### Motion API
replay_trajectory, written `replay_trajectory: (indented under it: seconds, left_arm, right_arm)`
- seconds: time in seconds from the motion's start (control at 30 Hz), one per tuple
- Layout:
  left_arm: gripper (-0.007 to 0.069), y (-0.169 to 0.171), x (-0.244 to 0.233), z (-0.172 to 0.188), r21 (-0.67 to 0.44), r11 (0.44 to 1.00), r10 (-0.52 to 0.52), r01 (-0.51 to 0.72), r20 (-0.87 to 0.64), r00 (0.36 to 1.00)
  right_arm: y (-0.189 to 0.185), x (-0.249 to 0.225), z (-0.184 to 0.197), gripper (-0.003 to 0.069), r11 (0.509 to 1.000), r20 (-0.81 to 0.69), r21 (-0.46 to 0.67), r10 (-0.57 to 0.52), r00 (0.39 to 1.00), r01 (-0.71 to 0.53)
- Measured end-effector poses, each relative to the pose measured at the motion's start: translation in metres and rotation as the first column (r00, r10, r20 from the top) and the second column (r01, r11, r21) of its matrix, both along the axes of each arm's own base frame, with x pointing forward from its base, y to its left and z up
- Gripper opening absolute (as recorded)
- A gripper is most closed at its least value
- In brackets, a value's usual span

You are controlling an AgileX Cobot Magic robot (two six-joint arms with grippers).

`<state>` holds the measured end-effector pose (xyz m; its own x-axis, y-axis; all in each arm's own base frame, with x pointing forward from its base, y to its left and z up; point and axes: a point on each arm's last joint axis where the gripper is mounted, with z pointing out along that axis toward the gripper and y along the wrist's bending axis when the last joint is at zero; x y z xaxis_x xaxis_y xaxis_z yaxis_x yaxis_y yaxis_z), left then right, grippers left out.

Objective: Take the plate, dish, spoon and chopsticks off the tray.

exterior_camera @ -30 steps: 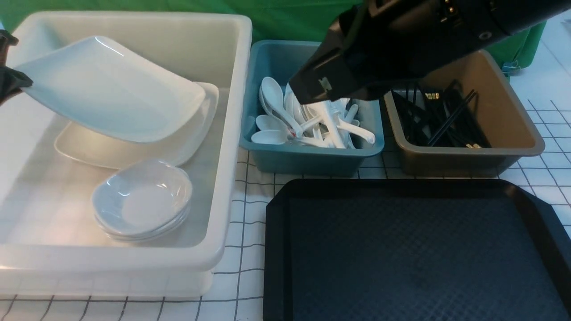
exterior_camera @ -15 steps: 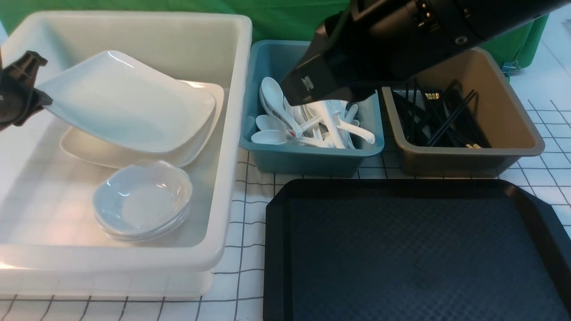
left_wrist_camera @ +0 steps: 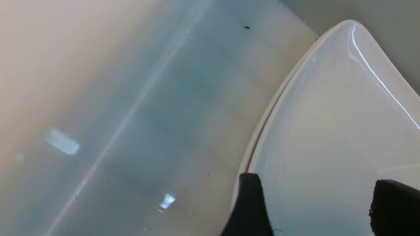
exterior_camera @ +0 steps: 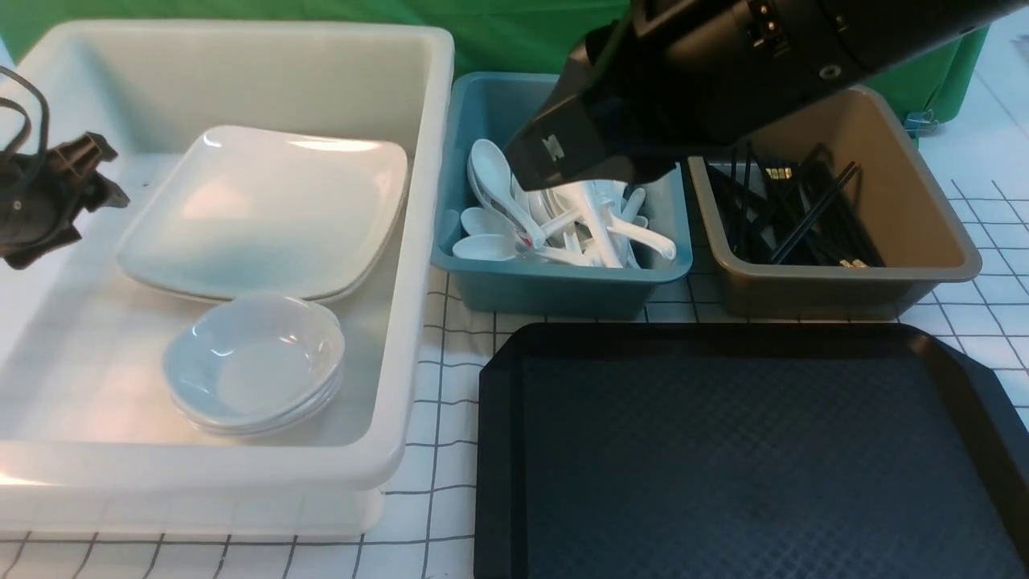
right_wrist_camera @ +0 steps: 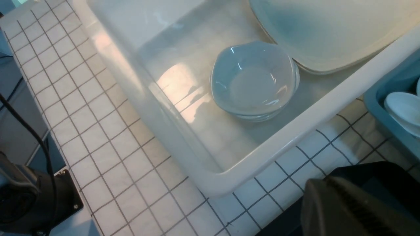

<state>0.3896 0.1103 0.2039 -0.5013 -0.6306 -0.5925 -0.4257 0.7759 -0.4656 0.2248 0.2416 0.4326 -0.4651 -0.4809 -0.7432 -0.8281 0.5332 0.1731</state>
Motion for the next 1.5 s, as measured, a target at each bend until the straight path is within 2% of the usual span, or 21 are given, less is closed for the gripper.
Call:
replay_trajectory:
  seconds: [0.13, 0.23, 0.27, 0.37, 0.4, 0.43, 0.47, 0.5, 0.67, 0.7, 0.73, 0.87, 0.9, 1.03, 1.1, 1.27, 1.3, 1.4, 1.47, 1.5]
  left_arm:
    - [0.0491, -0.003, -0.002, 0.002, 0.001, 0.999, -0.037, 0.037, -0.013, 0.999]
    - [0.0445, -0.008, -0.004, 0.014, 0.0, 0.996, -0.09, 0.09, -0.001, 0.996]
    - [0.0424, -0.01, -0.005, 0.018, 0.0, 0.995, -0.102, 0.102, 0.003, 0.995]
    - [0.0248, -0.037, -0.007, 0.06, 0.037, 0.957, -0.29, 0.288, 0.064, 0.955]
    - [0.0178, -0.053, -0.009, 0.077, 0.074, 0.929, -0.368, 0.362, 0.086, 0.926]
    - [0.0088, -0.078, -0.013, 0.097, 0.137, 0.875, -0.478, 0.464, 0.103, 0.872]
    - [0.0078, -0.082, -0.015, 0.103, 0.158, 0.864, -0.496, 0.478, 0.109, 0.861]
    - [0.0033, -0.108, -0.025, 0.126, 0.233, 0.801, -0.587, 0.552, 0.125, 0.8]
    - [-0.0006, -0.18, -0.079, 0.191, 0.41, 0.625, -0.772, 0.665, 0.196, 0.605]
    - [-0.0006, -0.183, -0.082, 0.194, 0.416, 0.619, -0.777, 0.666, 0.2, 0.597]
    - [-0.0008, -0.196, -0.102, 0.21, 0.458, 0.579, -0.809, 0.674, 0.224, 0.543]
    - [-0.0011, -0.216, -0.151, 0.241, 0.515, 0.523, -0.851, 0.679, 0.262, 0.456]
    - [-0.0011, -0.217, -0.168, 0.249, 0.529, 0.515, -0.855, 0.675, 0.268, 0.443]
    - [-0.0011, -0.211, -0.209, 0.255, 0.564, 0.5, -0.864, 0.657, 0.269, 0.426]
    - [-0.0011, -0.207, -0.219, 0.25, 0.56, 0.505, -0.86, 0.657, 0.266, 0.435]
    - [-0.0011, -0.183, -0.254, 0.208, 0.522, 0.578, -0.805, 0.628, 0.236, 0.545]
    - [-0.0011, -0.182, -0.257, 0.203, 0.52, 0.58, -0.802, 0.626, 0.233, 0.55]
    - [-0.0011, -0.166, -0.277, 0.159, 0.496, 0.647, -0.745, 0.579, 0.248, 0.62]
    - [-0.0011, -0.162, -0.284, 0.139, 0.466, 0.686, -0.713, 0.558, 0.28, 0.642]
    - [-0.0011, -0.161, -0.286, 0.138, 0.467, 0.69, -0.71, 0.553, 0.289, 0.642]
  right_arm:
    - [0.0, 0.0, 0.0, 0.001, 1.0, 0.0, 0.0, 0.0, 1.0, 0.0]
    - [0.0, 0.0, 0.001, 0.001, 1.0, 0.005, 0.006, -0.003, 1.0, 0.003]
    - [0.0, 0.001, 0.001, 0.001, 1.0, 0.008, 0.008, -0.004, 1.0, 0.004]
    - [0.001, 0.006, 0.011, 0.001, 0.998, 0.088, 0.056, -0.039, 0.995, 0.035]
    - [0.0, 0.009, 0.017, 0.0012, 0.996, 0.125, 0.073, -0.059, 0.99, 0.051]
    - [-0.002, 0.011, 0.024, 0.0013, 0.993, 0.165, 0.088, -0.087, 0.983, 0.073]
    - [-0.002, 0.012, 0.026, 0.0014, 0.993, 0.176, 0.087, -0.094, 0.98, 0.08]
    - [-0.006, 0.013, 0.036, 0.0014, 0.99, 0.227, 0.09, -0.125, 0.966, 0.107]
    - [-0.03, 0.014, 0.068, 0.0017, 0.969, 0.38, 0.057, -0.244, 0.892, 0.241]
    - [-0.032, 0.014, 0.07, 0.0017, 0.966, 0.389, 0.053, -0.254, 0.886, 0.253]
    - [-0.043, 0.009, 0.081, 0.0017, 0.953, 0.429, 0.056, -0.292, 0.855, 0.297]
    - [-0.08, -0.01, 0.103, 0.0018, 0.906, 0.499, 0.035, -0.382, 0.778, 0.422]
    - [-0.099, -0.02, 0.109, 0.0019, 0.87, 0.51, 0.013, -0.43, 0.745, 0.493]
    - [-0.139, -0.05, 0.119, 0.002, 0.799, 0.508, 0.041, -0.534, 0.676, 0.6]
    - [-0.149, -0.061, 0.118, 0.0019, 0.788, 0.499, 0.055, -0.553, 0.667, 0.613]
    - [-0.19, -0.105, 0.09, 0.0019, 0.765, 0.453, 0.123, -0.61, 0.65, 0.633]
    - [-0.194, -0.11, 0.09, 0.0019, 0.764, 0.453, 0.148, -0.617, 0.643, 0.629]
    - [-0.214, -0.14, 0.044, 0.0019, 0.778, 0.45, 0.275, -0.623, 0.64, 0.565]
    - [-0.221, -0.153, 0.025, 0.0019, 0.78, 0.453, 0.368, -0.626, 0.635, 0.506]
    - [-0.223, -0.156, 0.018, 0.0019, 0.781, 0.454, 0.375, -0.624, 0.636, 0.499]
